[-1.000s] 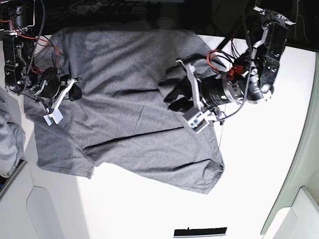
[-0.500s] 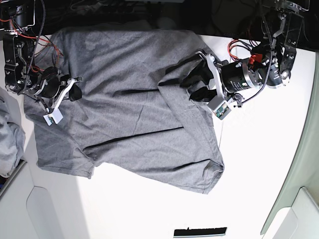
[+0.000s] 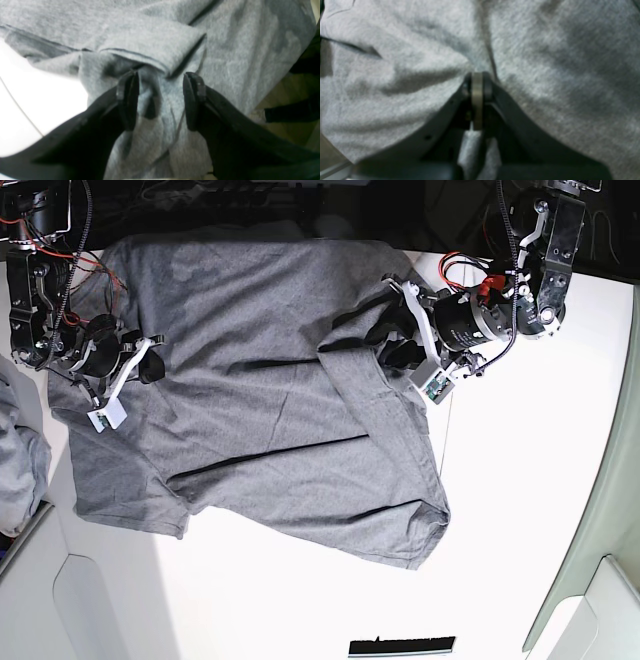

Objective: Layout the t-shirt on the table in an organized manner, then fold the t-shirt properly
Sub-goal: 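Pull the shirt fold outward with the left gripper to spread it, then hold the shirt edges with both grippers and stretch them apart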

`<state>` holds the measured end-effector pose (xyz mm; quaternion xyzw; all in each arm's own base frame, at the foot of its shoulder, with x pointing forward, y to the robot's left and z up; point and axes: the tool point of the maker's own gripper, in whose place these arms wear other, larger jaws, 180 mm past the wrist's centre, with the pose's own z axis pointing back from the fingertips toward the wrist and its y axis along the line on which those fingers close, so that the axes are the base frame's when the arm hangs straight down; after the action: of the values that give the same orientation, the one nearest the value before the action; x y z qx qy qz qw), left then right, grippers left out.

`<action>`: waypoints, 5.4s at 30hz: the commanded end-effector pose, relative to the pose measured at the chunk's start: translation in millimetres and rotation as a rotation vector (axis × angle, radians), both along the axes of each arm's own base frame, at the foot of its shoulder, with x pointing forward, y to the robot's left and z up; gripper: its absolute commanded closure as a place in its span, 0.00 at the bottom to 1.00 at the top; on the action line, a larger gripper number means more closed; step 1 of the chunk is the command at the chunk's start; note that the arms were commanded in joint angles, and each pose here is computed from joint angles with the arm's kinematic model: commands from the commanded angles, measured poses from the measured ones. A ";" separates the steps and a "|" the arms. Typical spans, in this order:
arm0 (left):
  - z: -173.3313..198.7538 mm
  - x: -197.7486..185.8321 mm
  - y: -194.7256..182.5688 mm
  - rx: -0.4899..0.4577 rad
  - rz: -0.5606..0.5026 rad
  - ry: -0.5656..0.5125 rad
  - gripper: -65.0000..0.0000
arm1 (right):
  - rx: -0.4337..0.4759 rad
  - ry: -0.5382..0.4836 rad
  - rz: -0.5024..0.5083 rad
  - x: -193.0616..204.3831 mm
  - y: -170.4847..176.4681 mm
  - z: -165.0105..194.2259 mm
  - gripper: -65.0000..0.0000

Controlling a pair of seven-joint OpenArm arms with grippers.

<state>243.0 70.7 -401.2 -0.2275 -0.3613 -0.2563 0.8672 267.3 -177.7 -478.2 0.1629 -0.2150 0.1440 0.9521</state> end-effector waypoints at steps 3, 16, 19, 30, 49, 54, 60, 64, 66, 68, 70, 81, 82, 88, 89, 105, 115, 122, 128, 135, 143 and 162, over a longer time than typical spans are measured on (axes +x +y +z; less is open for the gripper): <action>16.1 10.2 -7.8 -0.058 0.008 -0.061 0.52 | -0.062 0.048 0.007 -8.6 -12.4 -6.8 1.00; -0.9 23.0 -13.4 -0.036 0.035 -0.071 0.88 | -0.062 0.048 0.007 -8.5 -12.4 -6.7 1.00; -3.7 28.5 -9.9 -0.020 0.037 -0.071 1.00 | -0.062 0.048 0.007 -8.6 -12.4 -6.8 1.00; 50.0 50.0 74.5 0.268 -0.012 -0.203 1.00 | -0.088 0.050 0.015 -9.4 -16.8 -8.1 1.00; 87.7 77.4 244.2 0.811 0.208 -0.268 0.81 | -0.089 0.051 0.015 -9.4 -17.0 -8.0 1.00; 92.0 79.3 253.4 0.821 0.280 -0.271 0.61 | -0.087 0.050 0.015 -9.3 -16.8 -7.8 1.00; 79.8 71.4 233.8 0.644 0.300 -0.179 0.61 | -0.044 0.006 0.016 1.0 -6.3 6.2 0.84; 68.5 63.2 194.2 0.471 0.209 -0.139 0.61 | -0.040 -0.045 0.019 13.3 -2.8 29.7 0.86; 61.9 57.2 176.6 0.402 0.179 -0.121 0.61 | -0.054 -0.062 0.014 17.7 -6.7 41.9 0.95; 53.9 47.5 157.1 0.331 0.138 -0.097 0.61 | -0.067 -0.075 0.008 21.1 -11.5 50.9 1.00; 42.8 36.5 145.8 0.302 0.114 -0.068 0.61 | -0.064 -0.070 0.001 20.6 -14.1 52.9 1.00; -9.3 -11.0 135.9 0.245 0.128 0.104 0.61 | 0.059 0.096 0.054 -51.9 7.1 18.2 1.00; -16.6 -16.4 139.6 0.247 0.136 0.131 0.61 | 0.033 0.103 0.054 -55.1 2.4 13.1 1.00; -41.6 -37.9 146.7 0.202 0.163 0.237 0.61 | -0.089 0.145 -0.004 -45.1 -39.4 -16.8 1.00; -40.2 -36.9 144.7 0.186 0.166 0.236 0.61 | -0.085 0.155 -0.025 -38.4 -45.7 -18.8 1.00; -7.2 -34.2 99.9 -0.064 0.091 0.236 0.61 | 0.007 -0.078 -0.134 138.1 -43.9 55.1 1.00; 43.1 40.1 101.0 -0.012 0.069 -0.005 0.61 | 0.173 0.001 -0.082 120.5 -16.3 83.2 1.00; 73.9 102.7 120.6 0.010 0.171 -0.197 0.61 | 0.112 0.012 0.016 52.5 -9.4 71.1 1.00; 36.9 148.2 114.2 0.038 0.243 -0.104 0.76 | 0.097 0.087 0.071 -11.7 3.3 47.3 1.00; -13.0 170.3 75.7 0.079 0.175 -0.008 0.86 | 0.069 0.165 0.074 -59.7 0.2 26.5 1.00; -62.5 168.9 132.6 0.268 0.341 0.133 0.87 | -0.117 0.237 0.031 -82.7 -44.3 -15.8 1.00; -72.3 99.3 246.1 0.361 0.411 0.281 0.87 | 0.050 0.094 -0.127 46.5 -52.1 24.9 1.00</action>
<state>355.1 302.2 -468.0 -0.0505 -0.2612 -0.0962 0.9591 305.8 -220.2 -461.9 0.1887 -0.1726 0.0714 0.9641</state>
